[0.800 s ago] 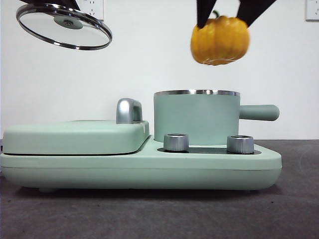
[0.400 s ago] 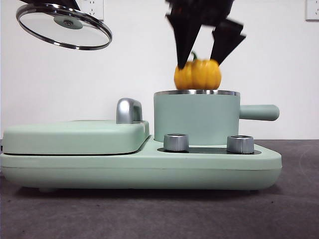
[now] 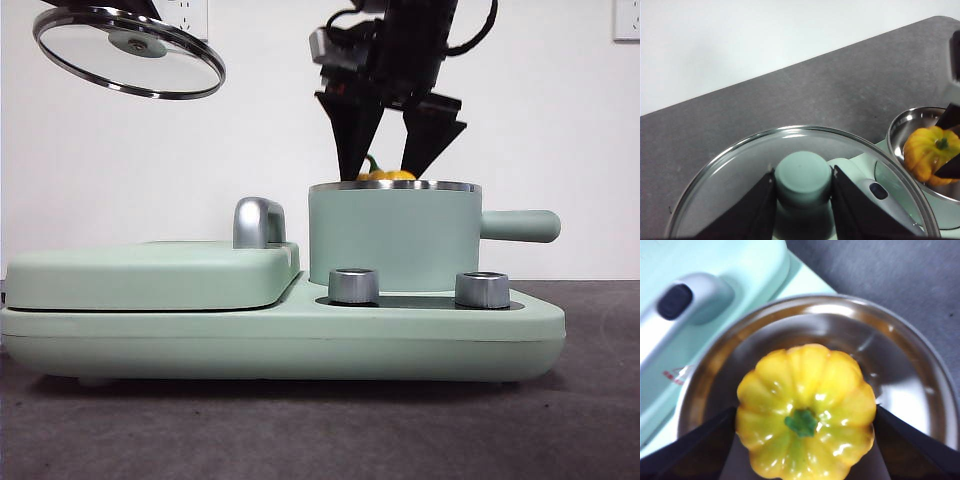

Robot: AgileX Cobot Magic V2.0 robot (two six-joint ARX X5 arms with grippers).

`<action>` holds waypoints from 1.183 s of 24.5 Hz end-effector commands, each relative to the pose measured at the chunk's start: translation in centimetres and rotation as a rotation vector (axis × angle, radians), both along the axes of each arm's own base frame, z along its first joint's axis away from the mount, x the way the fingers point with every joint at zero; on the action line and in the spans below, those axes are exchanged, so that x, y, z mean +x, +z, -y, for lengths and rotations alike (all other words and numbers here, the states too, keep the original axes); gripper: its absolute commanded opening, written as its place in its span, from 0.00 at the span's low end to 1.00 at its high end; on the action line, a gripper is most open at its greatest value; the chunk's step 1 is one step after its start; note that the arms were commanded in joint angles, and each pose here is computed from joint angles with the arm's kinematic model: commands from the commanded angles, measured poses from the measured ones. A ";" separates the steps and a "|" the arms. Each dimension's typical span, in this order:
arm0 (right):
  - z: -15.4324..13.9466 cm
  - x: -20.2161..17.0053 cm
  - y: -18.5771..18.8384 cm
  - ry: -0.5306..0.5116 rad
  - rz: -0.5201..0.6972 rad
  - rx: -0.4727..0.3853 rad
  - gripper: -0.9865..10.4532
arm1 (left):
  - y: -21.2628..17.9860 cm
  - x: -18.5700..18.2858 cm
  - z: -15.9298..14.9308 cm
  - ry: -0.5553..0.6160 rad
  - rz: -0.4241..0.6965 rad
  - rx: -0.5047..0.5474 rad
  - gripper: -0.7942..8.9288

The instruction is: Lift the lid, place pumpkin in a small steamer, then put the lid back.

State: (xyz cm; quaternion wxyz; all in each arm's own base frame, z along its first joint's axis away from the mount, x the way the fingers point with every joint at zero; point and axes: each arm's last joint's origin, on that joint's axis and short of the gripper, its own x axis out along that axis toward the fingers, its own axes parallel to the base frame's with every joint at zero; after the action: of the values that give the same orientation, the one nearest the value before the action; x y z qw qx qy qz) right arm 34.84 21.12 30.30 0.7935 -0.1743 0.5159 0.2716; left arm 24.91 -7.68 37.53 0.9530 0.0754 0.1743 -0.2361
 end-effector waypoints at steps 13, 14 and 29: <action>-1.2 2.2 -4.2 0.006 -0.079 -0.049 0.42 | 1.2 0.0 0.1 -0.007 0.070 -0.015 0.10; -1.2 2.2 -4.3 0.006 -0.080 -0.050 0.42 | 1.2 0.0 0.1 -0.007 0.070 -0.015 0.10; -0.3 0.9 0.7 -0.031 0.016 0.027 0.44 | 1.2 0.0 0.1 -0.006 0.070 -0.015 0.10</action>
State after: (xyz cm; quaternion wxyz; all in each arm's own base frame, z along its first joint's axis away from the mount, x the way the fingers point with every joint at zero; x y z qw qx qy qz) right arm 35.74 21.25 29.88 0.7925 -0.1690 0.5221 0.2660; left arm 24.96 -7.69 37.67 0.9544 0.0751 0.1664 -0.2361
